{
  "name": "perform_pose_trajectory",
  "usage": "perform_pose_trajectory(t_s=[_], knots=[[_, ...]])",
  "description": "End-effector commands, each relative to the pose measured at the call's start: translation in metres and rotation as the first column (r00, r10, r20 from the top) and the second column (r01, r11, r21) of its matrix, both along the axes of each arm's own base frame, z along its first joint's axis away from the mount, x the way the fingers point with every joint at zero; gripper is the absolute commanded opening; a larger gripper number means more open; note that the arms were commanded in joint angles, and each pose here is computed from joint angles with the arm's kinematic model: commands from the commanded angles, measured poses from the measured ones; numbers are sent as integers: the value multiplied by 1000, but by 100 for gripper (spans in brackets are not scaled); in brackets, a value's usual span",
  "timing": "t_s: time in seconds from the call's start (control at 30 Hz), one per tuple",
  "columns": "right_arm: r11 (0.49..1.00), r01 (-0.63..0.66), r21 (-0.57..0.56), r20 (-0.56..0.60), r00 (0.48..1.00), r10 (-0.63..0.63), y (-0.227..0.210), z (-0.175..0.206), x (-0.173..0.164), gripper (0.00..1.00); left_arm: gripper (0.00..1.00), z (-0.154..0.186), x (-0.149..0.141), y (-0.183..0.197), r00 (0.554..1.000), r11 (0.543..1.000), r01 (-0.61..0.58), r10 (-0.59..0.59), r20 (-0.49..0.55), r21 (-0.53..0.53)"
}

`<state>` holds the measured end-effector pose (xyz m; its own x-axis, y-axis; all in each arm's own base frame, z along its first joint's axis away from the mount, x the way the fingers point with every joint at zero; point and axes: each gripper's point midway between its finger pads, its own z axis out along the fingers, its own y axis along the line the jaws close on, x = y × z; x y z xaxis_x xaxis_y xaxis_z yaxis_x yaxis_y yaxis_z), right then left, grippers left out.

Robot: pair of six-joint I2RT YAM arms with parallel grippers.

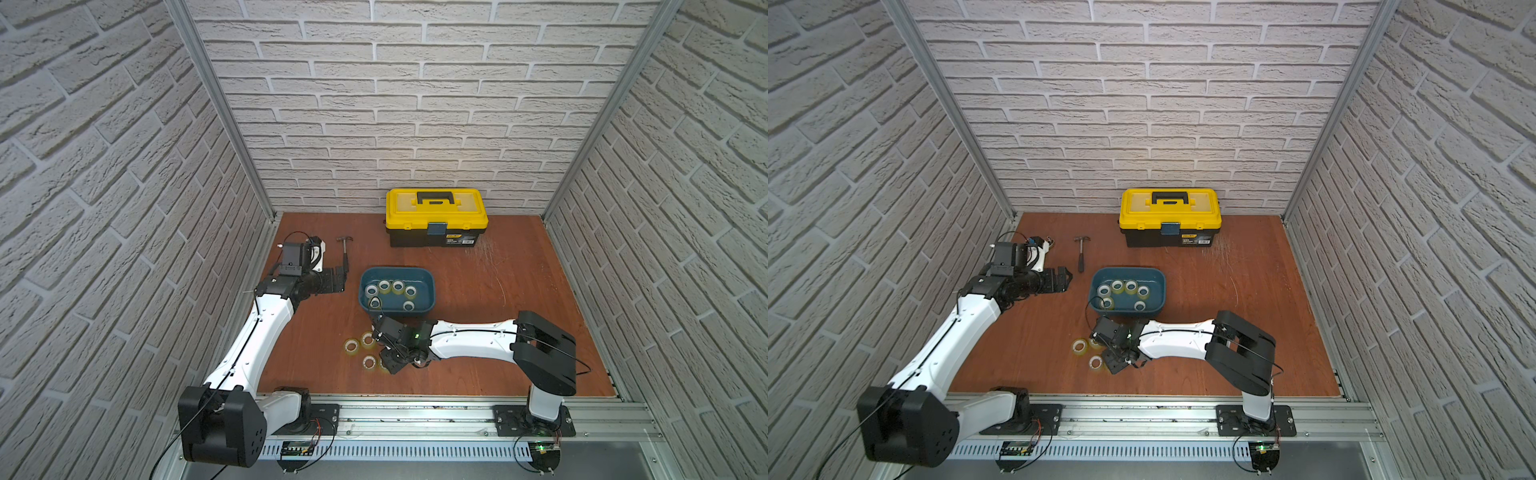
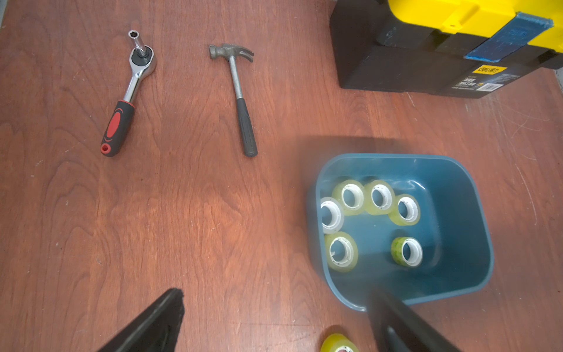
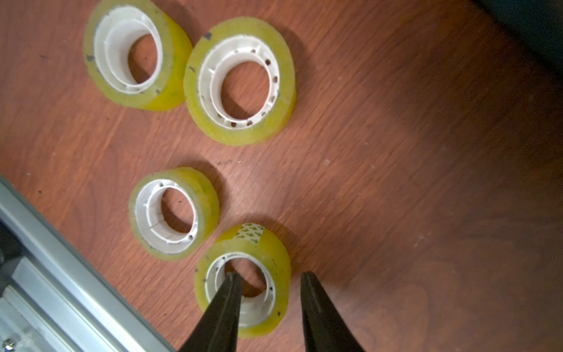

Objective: Put the transparent tape into the storage box
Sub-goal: Pick up the tape at the center of the board.

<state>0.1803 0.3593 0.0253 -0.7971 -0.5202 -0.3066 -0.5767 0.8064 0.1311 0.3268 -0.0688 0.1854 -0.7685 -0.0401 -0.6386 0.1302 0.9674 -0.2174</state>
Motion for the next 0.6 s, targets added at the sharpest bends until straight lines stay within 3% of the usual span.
perform_pose_trajectory(t_s=[0.0, 0.13, 0.33, 0.57], knots=[[999, 8, -33, 10, 1000, -7, -1, -4, -1, 37, 98, 16, 2, 0, 999, 1000, 7, -7, 49, 11], [999, 10, -51, 4, 1000, -9, -4, -10, -3, 33, 98, 16, 2, 0, 999, 1000, 5, -6, 50, 15], [999, 16, -34, 34, 999, -15, -2, 0, 2, 14, 98, 17, 0, 1, 998, 1000, 1, -3, 59, 26], [1000, -14, -8, 123, 992, 15, -3, 57, 15, 4, 98, 33, -4, 4, 991, 999, -6, -1, 135, 51]])
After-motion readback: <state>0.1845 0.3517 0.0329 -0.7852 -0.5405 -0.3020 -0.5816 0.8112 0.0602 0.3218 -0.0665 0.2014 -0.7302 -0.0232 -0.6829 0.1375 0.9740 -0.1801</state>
